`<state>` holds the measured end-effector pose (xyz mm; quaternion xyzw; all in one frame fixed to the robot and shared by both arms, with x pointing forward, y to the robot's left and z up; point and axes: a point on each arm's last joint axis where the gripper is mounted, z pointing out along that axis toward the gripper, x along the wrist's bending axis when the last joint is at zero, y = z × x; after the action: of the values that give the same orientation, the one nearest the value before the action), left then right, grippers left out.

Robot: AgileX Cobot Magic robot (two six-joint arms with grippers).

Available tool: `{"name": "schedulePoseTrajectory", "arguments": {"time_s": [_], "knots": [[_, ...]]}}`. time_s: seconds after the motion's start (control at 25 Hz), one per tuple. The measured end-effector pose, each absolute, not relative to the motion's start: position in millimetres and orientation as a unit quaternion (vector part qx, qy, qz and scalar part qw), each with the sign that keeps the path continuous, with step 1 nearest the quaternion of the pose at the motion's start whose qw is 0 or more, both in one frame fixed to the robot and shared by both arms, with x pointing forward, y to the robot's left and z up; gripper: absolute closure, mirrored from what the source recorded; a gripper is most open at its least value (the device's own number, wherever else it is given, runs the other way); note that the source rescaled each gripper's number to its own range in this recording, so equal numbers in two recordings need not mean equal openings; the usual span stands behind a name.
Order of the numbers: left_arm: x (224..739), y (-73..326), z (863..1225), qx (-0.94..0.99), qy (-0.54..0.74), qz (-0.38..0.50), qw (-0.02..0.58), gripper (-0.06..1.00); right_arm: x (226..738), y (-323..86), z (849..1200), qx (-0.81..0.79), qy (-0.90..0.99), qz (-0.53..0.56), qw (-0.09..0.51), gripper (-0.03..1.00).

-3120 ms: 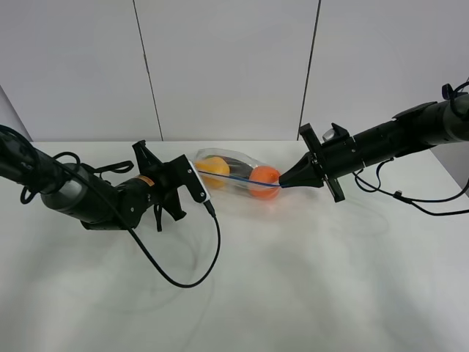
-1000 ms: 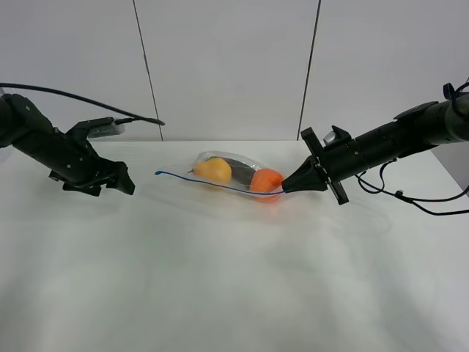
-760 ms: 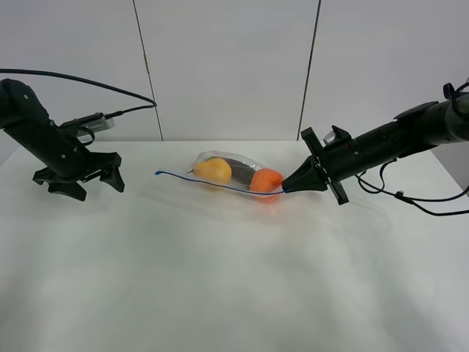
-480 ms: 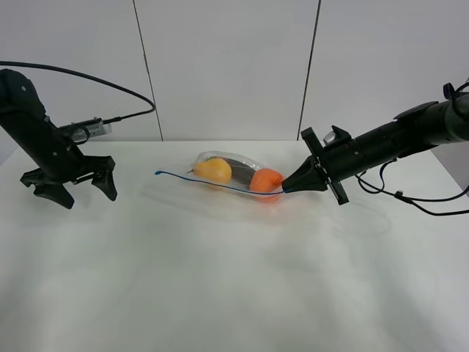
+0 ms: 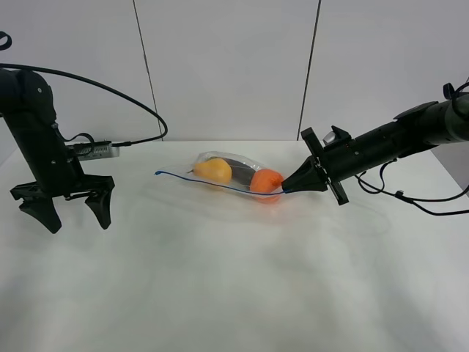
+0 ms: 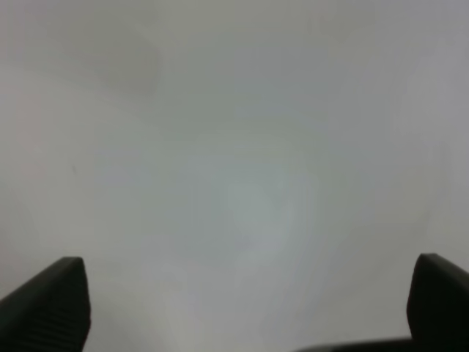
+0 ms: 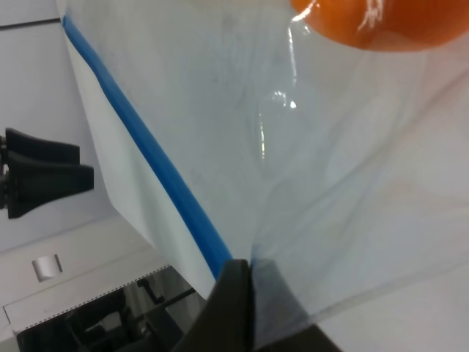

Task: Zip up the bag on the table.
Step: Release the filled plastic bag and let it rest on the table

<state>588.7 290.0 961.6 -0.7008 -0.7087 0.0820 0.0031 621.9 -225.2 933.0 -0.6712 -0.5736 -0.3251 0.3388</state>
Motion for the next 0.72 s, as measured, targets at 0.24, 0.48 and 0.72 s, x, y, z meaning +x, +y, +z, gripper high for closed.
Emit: {"name": "schedulePoseTrajectory", "arguments": {"time_s": [0.24,0.48,0.72], "knots": [[569.6,283.3,993.6,-0.703,-0.709,0.055,-0.02,-0.05,621.0,-225.0,933.3,-0.669,-0.575,-0.323,0.343,0.97],[501.8,278.5,1039.1,-0.724,-0.688,0.002,-0.048,-0.06,620.9,-225.0,933.3,-0.668,-0.576,-0.323,0.343,0.97],[411.0,286.8,1049.1,-0.727,-0.682,-0.04,-0.07,-0.06,620.8,-224.9,933.3,-0.668,-0.576,-0.323,0.343,0.97]]}}
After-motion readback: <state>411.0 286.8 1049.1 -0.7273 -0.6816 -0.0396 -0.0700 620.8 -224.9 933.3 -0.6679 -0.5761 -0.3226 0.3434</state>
